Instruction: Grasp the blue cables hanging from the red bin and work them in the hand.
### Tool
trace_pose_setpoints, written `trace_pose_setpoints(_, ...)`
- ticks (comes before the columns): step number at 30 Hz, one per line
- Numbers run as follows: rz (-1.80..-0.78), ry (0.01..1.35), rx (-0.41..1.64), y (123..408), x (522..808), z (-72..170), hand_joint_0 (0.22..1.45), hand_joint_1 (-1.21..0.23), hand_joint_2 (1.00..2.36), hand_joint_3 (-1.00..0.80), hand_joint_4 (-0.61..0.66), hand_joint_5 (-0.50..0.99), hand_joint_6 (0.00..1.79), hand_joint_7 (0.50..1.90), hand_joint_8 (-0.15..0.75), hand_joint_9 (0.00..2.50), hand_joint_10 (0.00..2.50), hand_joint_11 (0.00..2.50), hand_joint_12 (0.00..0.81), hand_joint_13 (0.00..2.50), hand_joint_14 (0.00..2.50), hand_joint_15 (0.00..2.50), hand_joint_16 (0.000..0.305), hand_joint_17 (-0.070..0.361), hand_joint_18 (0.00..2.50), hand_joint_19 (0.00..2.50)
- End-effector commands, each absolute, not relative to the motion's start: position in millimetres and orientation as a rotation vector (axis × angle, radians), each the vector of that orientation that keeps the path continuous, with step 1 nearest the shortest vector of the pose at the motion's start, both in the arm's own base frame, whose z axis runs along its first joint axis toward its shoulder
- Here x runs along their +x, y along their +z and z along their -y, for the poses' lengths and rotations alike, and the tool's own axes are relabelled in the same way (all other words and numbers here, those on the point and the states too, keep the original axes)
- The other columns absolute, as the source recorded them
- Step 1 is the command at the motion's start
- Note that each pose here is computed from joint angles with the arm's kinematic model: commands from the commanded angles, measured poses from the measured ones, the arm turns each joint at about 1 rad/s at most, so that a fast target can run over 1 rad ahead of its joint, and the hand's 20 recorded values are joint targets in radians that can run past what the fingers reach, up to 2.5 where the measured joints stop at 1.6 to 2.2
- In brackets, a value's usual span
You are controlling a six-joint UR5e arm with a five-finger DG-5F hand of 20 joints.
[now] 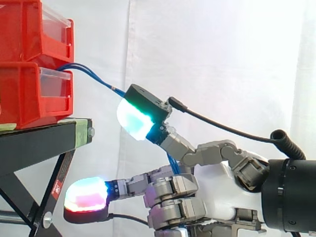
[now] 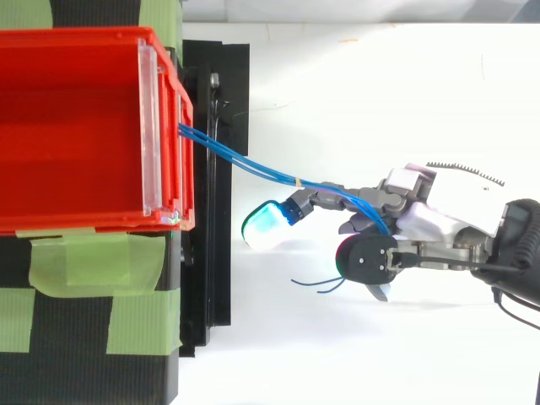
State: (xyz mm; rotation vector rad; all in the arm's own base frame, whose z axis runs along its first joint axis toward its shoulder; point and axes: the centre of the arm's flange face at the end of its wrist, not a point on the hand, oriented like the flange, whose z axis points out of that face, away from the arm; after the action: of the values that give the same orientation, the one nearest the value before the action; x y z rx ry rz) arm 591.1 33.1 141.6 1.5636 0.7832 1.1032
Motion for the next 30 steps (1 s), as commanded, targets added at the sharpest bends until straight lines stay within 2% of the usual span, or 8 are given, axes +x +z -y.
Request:
trace_pose_setpoints(1,-0.783,1.103,1.564,141.4,591.1,-33.0,0.75,-0.56,1.0,-1.0,0.35,0.14,0.01,0.95,0.519,0.8,2.5,2.5,0.533,0.87,2.5,1.91,0.06,0.135,1.22,1.31)
trace_pose_setpoints(30,-0.782,1.101,1.564,141.4,591.0,-32.9,0.75,-0.56,1.0,-1.0,0.34,0.14,0.01,0.94,0.514,0.8,2.5,2.5,0.525,0.86,2.5,1.88,0.061,0.136,1.21,1.33)
